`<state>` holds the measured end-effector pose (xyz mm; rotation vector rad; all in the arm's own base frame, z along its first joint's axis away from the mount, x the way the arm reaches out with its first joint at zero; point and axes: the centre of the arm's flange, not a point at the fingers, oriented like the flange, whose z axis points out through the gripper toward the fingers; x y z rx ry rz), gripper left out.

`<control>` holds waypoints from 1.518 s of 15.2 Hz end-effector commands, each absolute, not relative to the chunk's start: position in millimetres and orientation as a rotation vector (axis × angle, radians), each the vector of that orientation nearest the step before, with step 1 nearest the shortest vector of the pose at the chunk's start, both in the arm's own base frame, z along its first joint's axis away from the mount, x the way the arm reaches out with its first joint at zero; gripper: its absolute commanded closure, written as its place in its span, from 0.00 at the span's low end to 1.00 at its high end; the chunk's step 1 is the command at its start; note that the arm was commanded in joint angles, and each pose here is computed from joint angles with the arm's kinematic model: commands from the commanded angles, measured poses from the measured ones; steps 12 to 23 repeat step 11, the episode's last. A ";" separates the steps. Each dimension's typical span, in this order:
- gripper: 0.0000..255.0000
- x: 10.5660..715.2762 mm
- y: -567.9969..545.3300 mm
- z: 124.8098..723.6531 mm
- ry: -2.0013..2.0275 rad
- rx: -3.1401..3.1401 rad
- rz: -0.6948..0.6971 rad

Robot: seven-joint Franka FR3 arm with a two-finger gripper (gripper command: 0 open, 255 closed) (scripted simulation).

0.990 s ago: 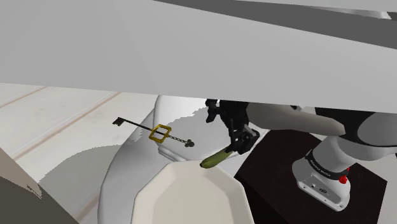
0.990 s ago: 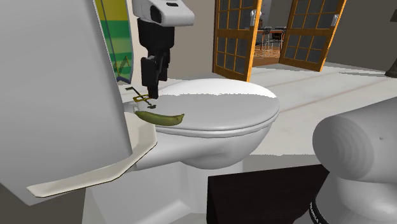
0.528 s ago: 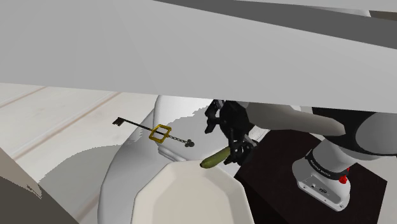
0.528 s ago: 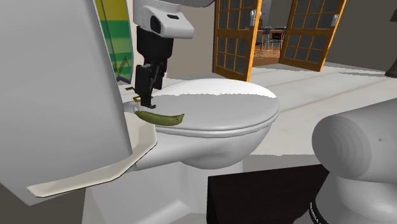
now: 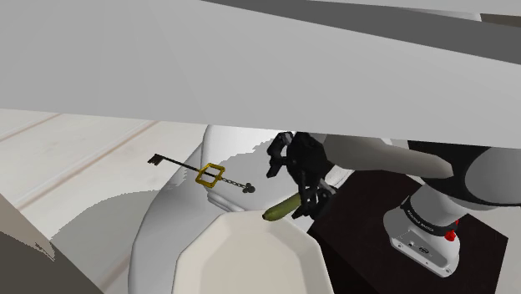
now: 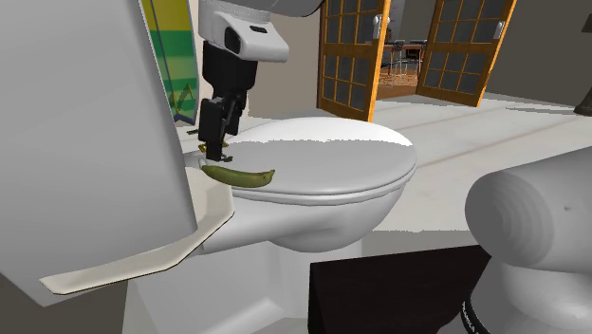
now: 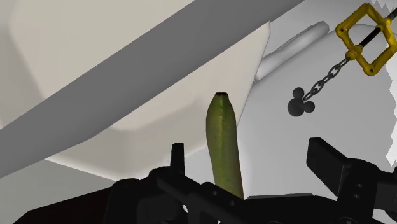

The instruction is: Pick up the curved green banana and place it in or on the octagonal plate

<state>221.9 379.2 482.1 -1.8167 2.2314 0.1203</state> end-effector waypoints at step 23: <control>1.00 222.9 410.1 448.0 2.219 -2.030 -0.150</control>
